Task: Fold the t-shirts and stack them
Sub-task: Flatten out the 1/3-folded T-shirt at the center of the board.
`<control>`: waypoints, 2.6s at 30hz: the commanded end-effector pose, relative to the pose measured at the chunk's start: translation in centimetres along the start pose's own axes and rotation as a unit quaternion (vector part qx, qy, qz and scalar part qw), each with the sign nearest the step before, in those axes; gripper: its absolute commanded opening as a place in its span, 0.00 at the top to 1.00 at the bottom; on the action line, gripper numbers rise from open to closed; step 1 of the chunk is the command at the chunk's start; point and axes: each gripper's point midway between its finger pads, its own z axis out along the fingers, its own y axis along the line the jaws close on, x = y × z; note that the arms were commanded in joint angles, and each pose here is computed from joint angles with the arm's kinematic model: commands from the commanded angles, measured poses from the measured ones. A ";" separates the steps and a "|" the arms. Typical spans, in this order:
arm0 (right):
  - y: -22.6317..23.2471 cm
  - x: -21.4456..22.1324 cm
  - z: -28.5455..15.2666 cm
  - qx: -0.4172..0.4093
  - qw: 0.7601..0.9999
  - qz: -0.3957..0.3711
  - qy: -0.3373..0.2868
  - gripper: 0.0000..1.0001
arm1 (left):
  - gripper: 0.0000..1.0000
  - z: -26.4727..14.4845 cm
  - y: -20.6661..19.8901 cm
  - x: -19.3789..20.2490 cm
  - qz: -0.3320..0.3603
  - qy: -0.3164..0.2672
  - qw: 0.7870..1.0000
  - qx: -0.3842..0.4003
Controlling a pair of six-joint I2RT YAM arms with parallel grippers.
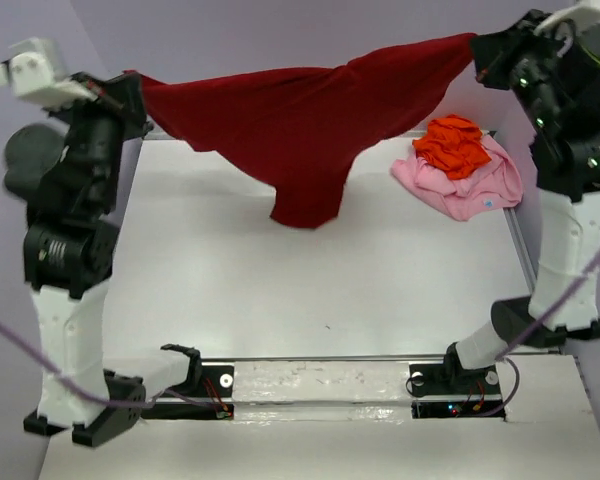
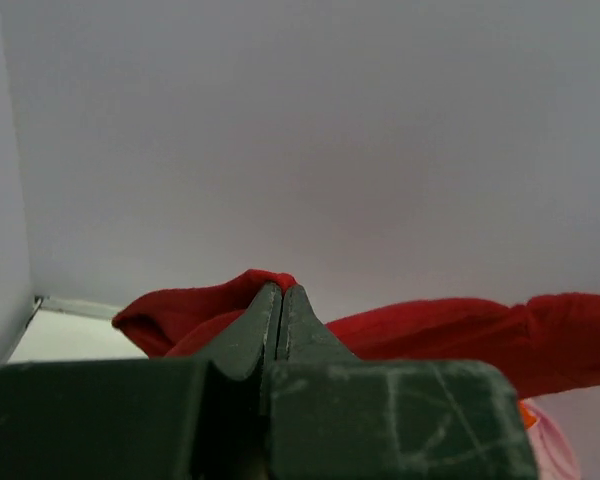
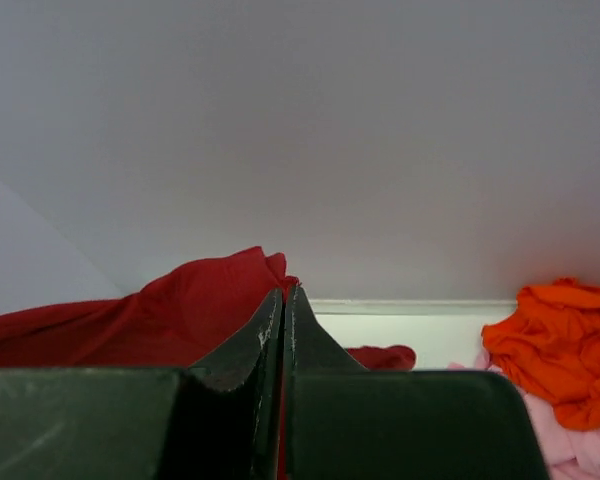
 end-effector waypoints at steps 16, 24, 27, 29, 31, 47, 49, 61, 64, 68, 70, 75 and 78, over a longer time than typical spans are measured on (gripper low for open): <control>4.0 -11.4 -12.1 -0.046 0.984 -0.011 -0.174 1.00 | 1.00 -5.2 -2.8 -6.0 -0.056 -0.084 0.992 0.078; -0.7 -2.3 6.7 0.007 0.996 -0.008 -0.086 1.00 | 1.00 8.9 1.0 1.3 -0.006 -0.018 0.998 -0.064; -6.2 8.5 15.8 0.056 0.998 -0.005 0.007 1.00 | 1.00 15.6 4.4 9.8 0.008 0.041 0.991 -0.127; -8.7 13.4 18.4 0.073 0.996 -0.003 0.048 1.00 | 1.00 17.6 6.1 11.8 0.017 0.023 0.988 -0.153; -12.0 20.1 21.2 0.092 0.991 0.000 0.100 1.00 | 1.00 19.4 8.7 16.9 0.028 0.054 0.982 -0.178; -18.7 31.5 23.4 0.109 0.974 0.030 0.196 0.50 | 0.58 21.3 20.2 34.3 -0.011 0.184 0.960 -0.212; -16.6 29.1 22.2 0.096 0.977 0.030 0.191 0.39 | 0.48 20.7 19.3 33.5 -0.027 0.183 0.962 -0.201; -3.3 32.1 5.2 0.024 0.968 0.068 0.239 0.37 | 0.23 7.8 11.1 27.6 -0.018 0.204 0.969 -0.141; -0.3 34.5 0.4 -0.006 0.961 0.063 0.269 0.38 | 0.23 4.4 11.9 29.3 0.013 0.244 0.957 -0.155; 1.8 37.6 -4.6 -0.045 0.947 0.077 0.309 0.39 | 0.23 1.3 13.9 32.0 0.033 0.270 0.943 -0.189; 3.0 39.8 -7.0 -0.068 0.936 0.076 0.336 0.40 | 0.23 0.1 14.8 34.2 0.038 0.296 0.934 -0.199; 5.9 43.6 -11.7 -0.111 0.919 0.074 0.371 0.41 | 0.23 -1.0 14.5 37.1 0.034 0.337 0.924 -0.180; 7.0 46.4 -14.3 -0.115 0.905 0.051 0.406 0.41 | 0.23 -0.9 13.8 36.1 0.030 0.328 0.929 -0.167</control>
